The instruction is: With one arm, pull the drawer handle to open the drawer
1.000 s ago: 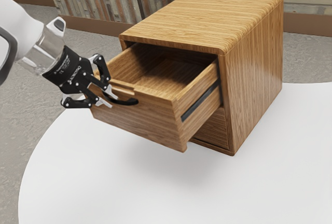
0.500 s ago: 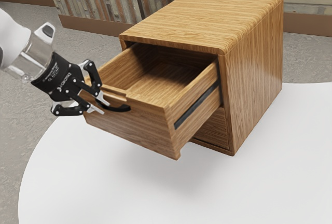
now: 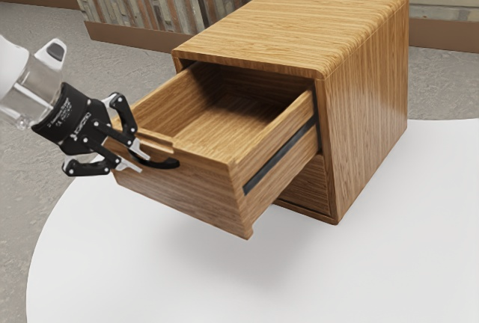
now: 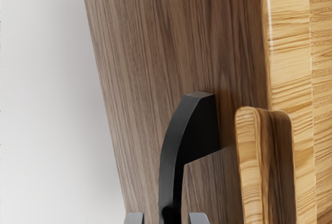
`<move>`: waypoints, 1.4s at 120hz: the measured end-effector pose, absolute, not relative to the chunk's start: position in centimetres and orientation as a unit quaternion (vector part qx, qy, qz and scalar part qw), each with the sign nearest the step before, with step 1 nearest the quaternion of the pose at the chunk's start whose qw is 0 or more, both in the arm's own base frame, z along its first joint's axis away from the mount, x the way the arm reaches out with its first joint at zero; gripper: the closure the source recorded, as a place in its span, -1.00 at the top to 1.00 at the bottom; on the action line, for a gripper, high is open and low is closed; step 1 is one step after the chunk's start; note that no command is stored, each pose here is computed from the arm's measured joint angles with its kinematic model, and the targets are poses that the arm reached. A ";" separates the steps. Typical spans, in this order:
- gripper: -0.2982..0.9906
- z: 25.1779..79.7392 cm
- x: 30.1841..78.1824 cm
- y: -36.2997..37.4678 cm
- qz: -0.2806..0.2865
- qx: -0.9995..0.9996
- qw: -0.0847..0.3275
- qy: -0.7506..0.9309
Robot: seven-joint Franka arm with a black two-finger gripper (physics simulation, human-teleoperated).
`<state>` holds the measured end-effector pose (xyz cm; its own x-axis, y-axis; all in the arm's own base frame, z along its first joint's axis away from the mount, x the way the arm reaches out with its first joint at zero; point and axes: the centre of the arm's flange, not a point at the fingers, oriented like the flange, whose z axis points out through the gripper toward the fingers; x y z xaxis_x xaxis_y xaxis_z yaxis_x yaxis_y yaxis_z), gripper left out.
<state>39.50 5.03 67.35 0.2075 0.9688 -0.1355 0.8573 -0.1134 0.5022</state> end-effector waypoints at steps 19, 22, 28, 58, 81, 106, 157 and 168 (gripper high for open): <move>-0.50 67.3 38.8 5.0 0.114 0.737 0.247 0.619; -0.50 67.3 38.7 5.0 0.114 0.737 0.247 0.618; -0.50 67.3 38.5 4.9 0.115 0.737 0.248 0.618; -0.50 67.6 37.2 4.8 0.117 0.737 0.252 0.616; -0.50 67.5 36.4 4.9 0.117 0.736 0.253 0.617; -0.50 67.3 35.7 5.0 0.117 0.736 0.253 0.617; -0.40 70.0 31.3 5.1 0.141 0.732 0.267 0.611; -0.09 73.1 30.0 5.7 0.147 0.733 0.264 0.609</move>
